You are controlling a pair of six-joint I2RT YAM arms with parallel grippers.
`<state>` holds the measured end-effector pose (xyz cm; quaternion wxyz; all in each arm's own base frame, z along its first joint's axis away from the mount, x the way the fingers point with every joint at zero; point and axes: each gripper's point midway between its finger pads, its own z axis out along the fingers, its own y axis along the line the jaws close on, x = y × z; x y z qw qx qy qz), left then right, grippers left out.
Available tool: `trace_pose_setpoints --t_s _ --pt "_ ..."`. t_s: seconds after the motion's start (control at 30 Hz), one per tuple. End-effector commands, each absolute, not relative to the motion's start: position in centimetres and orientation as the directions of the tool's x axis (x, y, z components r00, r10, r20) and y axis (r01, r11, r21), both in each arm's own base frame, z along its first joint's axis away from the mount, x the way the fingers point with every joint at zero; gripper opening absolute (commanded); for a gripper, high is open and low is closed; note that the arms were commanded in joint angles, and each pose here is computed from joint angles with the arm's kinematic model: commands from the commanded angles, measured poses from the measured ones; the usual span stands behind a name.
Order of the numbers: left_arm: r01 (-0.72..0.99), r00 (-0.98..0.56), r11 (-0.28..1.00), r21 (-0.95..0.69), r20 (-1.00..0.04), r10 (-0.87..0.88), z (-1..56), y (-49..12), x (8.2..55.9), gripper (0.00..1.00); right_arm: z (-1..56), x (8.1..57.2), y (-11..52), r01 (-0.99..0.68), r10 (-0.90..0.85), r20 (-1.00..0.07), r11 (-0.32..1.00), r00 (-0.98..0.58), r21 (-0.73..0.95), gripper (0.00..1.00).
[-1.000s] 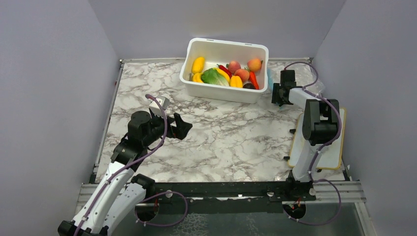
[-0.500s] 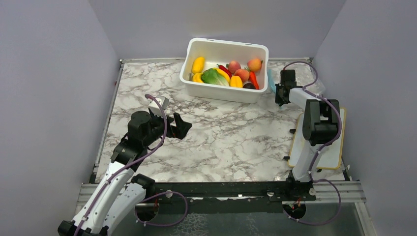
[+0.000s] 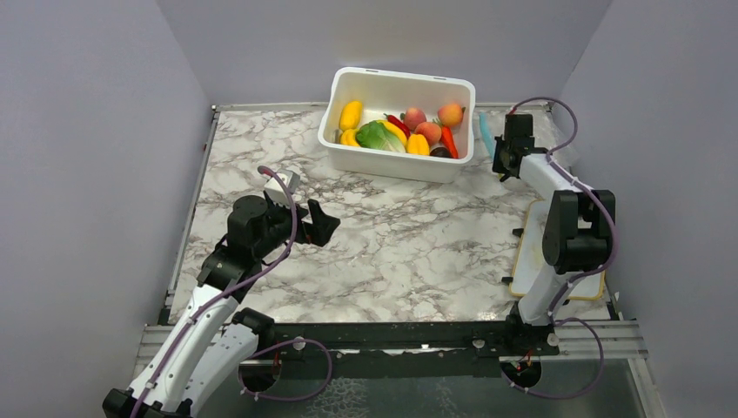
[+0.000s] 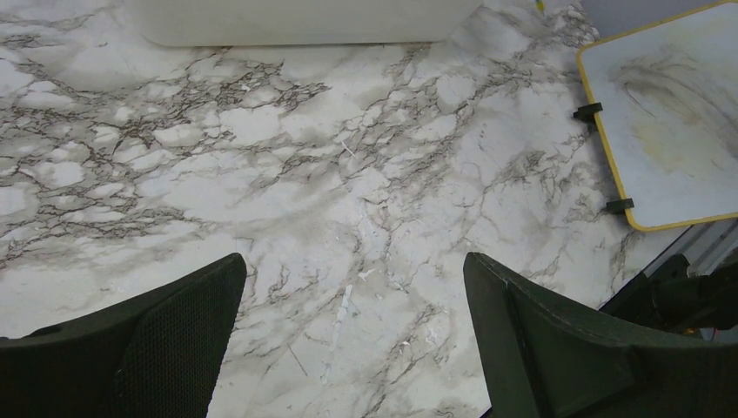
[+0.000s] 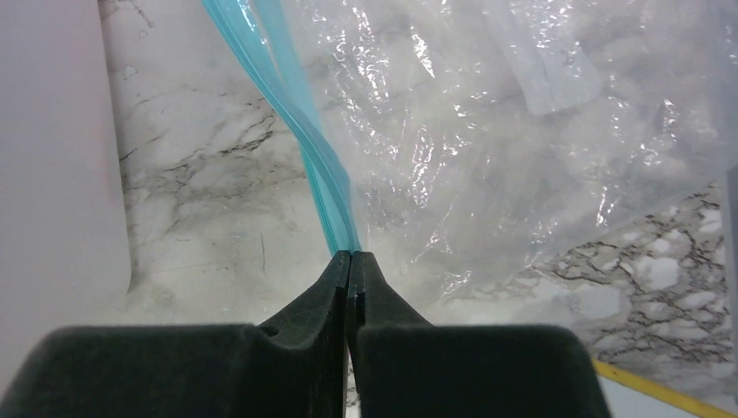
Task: Place the food in the zip-top bag and seal the zipper
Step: Pick up the zipper food storage bag at the center of the board.
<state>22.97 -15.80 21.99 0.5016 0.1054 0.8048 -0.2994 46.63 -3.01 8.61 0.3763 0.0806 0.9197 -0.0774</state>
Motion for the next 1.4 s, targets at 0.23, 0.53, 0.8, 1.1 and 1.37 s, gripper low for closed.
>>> trace_pose_setpoints --t_s 0.23,0.53,0.8,1.1,1.37 --pt "0.452 -0.460 0.815 -0.362 -0.878 -0.135 22.5 -15.3 23.3 0.99 18.0 42.9 -4.6 0.373 0.205 -0.805 0.928 -0.557 -0.022 0.01" --pt "0.416 -0.446 0.835 -0.359 -0.881 -0.156 22.8 -14.5 23.4 0.99 27.2 37.7 -1.5 0.242 0.250 -0.877 0.957 -0.411 0.159 0.01" --pt "0.429 -0.507 0.791 -0.435 -0.841 -0.188 22.5 -16.0 23.1 0.99 33.6 32.6 3.2 -0.032 0.253 -0.910 0.960 -0.329 0.278 0.01" --pt "0.385 -0.599 0.652 -0.653 -0.714 -0.363 26.7 -18.5 22.6 0.94 36.9 26.3 8.7 -0.342 0.258 -0.908 0.864 -0.331 0.370 0.01" --pt "0.401 -0.686 0.565 -0.721 -0.645 -0.336 27.6 -20.5 22.2 0.91 32.2 22.4 12.6 -0.463 0.296 -0.813 0.702 -0.501 0.541 0.01"
